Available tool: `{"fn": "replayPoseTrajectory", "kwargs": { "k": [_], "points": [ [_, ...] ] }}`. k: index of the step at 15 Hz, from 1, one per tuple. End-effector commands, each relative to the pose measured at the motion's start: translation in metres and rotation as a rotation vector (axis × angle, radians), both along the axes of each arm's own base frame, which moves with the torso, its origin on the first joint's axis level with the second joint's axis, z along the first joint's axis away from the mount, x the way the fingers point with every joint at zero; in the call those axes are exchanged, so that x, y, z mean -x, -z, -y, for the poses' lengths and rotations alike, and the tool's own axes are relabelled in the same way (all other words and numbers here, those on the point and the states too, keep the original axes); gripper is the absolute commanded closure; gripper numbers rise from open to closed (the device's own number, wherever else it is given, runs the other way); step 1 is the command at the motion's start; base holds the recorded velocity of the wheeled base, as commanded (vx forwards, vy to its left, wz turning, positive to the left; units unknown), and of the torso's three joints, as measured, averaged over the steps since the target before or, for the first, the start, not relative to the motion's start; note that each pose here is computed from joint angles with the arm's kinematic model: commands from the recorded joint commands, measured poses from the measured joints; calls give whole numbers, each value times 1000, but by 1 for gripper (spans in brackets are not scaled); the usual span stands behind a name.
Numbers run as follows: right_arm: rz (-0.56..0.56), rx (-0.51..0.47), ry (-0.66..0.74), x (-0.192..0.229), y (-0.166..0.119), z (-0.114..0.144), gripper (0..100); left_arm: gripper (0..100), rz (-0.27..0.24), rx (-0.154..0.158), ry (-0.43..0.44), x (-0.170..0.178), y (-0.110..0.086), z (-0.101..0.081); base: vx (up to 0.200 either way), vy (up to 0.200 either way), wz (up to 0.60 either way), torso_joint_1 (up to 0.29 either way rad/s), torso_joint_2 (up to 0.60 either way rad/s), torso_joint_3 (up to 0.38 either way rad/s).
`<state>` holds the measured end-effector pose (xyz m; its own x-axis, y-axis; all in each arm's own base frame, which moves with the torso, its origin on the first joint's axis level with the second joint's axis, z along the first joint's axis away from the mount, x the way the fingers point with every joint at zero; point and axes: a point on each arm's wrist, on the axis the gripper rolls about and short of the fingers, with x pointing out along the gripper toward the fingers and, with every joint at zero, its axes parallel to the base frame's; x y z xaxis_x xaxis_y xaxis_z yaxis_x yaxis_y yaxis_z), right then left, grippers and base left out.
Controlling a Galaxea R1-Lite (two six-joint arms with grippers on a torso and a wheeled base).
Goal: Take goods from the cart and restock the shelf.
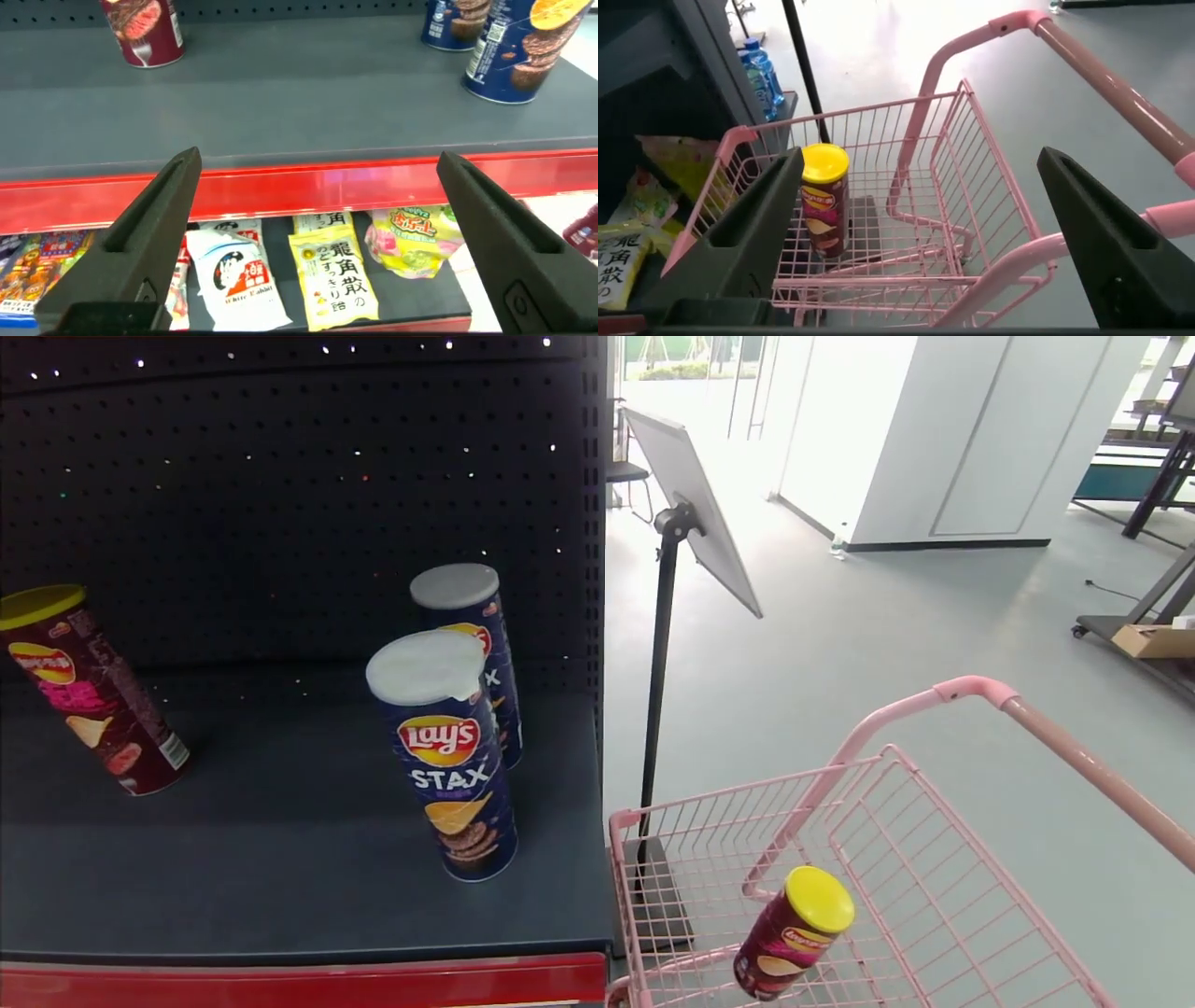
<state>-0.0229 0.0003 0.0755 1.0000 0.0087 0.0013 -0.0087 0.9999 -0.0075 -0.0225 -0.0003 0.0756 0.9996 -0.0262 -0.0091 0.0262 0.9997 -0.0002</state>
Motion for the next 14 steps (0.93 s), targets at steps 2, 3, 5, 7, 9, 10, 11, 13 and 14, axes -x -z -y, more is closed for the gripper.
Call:
{"fn": "replayPoseTrajectory", "kwargs": {
  "k": [2,3,5,7,9,10,11,13,14],
  "points": [
    [-1,0,-2,0,0,0,0,0,-2,0,0,0,0,0,0,0,0,0,0,0],
    [-1,0,0,0,0,0,0,0,-2,0,0,0,0,0,0,0,0,0,0,0],
    [-1,0,-4,0,0,0,0,0,-2,0,0,0,0,0,0,0,0,-55,133,65],
    [-1,0,0,0,0,0,0,0,-2,0,0,0,0,0,0,0,0,-141,339,173],
    [-1,0,0,0,0,0,0,0,-2,0,0,0,0,0,0,0,0,-159,361,200],
    [-1,0,0,0,0,0,0,0,-2,0,0,0,0,0,0,0,0,-154,364,207],
    [-1,0,-2,0,0,0,0,0,-2,0,0,0,0,0,0,0,0,-154,383,212],
    [-1,0,-4,0,0,0,0,0,-2,-2,0,0,0,0,0,0,0,-168,393,215],
    [-1,-1,-2,0,0,0,0,0,-2,0,0,0,0,0,0,0,0,-163,403,232]
  ]
}}
